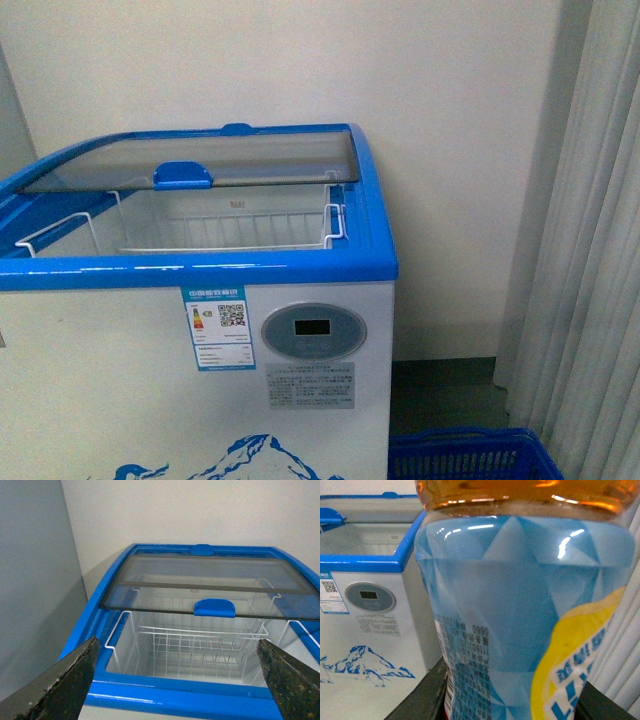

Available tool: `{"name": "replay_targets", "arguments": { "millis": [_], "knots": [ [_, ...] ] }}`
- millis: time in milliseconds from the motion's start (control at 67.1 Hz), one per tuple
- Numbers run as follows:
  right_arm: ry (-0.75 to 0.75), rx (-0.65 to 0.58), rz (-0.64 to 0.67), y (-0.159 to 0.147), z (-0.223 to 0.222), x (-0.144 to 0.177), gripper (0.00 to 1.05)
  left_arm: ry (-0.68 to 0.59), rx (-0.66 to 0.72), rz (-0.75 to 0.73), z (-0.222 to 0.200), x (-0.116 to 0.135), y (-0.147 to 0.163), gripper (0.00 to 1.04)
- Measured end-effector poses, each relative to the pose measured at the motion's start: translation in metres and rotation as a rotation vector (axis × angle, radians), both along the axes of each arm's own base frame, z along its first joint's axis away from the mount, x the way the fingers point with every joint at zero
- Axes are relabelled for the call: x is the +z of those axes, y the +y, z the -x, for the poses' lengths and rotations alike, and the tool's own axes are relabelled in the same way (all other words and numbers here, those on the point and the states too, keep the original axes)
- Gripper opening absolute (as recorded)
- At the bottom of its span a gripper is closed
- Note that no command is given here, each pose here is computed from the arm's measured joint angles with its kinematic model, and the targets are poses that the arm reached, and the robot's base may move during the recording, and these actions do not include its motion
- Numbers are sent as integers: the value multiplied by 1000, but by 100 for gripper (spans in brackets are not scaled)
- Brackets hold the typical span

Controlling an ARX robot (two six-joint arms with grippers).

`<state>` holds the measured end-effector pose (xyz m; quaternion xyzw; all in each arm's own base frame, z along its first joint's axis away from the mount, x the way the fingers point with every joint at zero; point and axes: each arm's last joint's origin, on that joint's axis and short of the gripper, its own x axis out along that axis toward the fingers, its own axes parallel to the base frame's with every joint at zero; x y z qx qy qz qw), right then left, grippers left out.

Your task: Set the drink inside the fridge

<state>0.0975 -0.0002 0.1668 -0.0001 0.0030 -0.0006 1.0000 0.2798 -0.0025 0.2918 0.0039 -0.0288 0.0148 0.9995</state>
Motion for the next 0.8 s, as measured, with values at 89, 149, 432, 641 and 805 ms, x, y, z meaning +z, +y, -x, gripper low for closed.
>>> {"name": "replay_targets", "arguments": {
  "millis": [89, 149, 432, 641, 805],
  "knots": [
    [0, -1, 0, 0, 0, 0, 40, -28, 25, 3, 18, 0, -2, 97],
    [0, -1, 0, 0, 0, 0, 40, -41, 26, 18, 31, 1, -2, 97],
    [0, -1, 0, 0, 0, 0, 40, -92, 190, 124, 95, -18, 11, 97],
    [0, 0, 0, 0, 0, 0, 40, -64, 285, 194, 130, -47, 13, 97],
    [0, -1, 0, 0, 0, 0, 40, -87, 267, 208, 141, -52, 8, 97]
  ]
}}
